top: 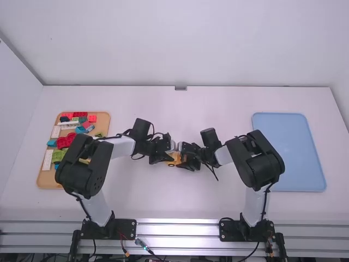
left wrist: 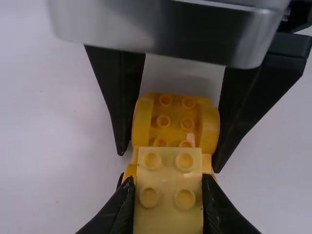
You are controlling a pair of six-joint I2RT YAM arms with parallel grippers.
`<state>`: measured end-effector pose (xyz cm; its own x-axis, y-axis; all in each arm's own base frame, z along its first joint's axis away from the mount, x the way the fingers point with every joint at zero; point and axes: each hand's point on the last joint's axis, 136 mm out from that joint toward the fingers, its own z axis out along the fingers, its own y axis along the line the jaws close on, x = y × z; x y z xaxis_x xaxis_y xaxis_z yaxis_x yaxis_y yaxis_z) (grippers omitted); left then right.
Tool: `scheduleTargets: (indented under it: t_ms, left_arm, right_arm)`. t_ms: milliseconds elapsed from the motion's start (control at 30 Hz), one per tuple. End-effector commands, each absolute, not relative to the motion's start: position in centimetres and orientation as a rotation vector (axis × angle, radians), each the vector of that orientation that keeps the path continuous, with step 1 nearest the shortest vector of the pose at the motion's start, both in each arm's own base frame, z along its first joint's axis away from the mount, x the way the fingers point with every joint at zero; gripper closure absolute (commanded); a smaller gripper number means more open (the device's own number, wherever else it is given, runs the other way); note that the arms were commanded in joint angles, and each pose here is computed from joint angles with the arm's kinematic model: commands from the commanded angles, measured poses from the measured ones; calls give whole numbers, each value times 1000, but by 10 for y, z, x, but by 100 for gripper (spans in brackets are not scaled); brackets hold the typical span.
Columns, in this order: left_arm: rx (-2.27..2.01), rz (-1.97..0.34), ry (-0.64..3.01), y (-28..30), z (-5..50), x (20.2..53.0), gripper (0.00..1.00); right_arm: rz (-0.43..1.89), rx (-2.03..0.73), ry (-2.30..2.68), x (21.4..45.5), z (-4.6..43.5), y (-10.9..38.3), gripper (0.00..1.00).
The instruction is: Assemble lego blocks to make yellow taxi
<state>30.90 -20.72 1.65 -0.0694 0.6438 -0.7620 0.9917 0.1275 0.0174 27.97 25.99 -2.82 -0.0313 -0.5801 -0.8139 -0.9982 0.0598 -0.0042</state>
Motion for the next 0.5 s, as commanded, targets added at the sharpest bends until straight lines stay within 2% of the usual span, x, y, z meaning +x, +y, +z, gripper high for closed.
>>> scheduleTargets:
  t_ms: [0,333,400,467]
  left_arm:
    - [1610,-614,1821,-200,8,318,98]
    - [1619,-542,1847,-195,4,324,98]
    - [1619,-544,1847,-195,4,324,89]
    - [1618,-546,1846,-195,4,324,69]
  right_arm:
    - [793,-1599,1721,278,-33,256,39]
    - [793,-1599,1721,278,-33,256,39]
    - [793,-1600,1720,278,-33,256,39]
    - [794,-1599,1721,278,-33,256,39]
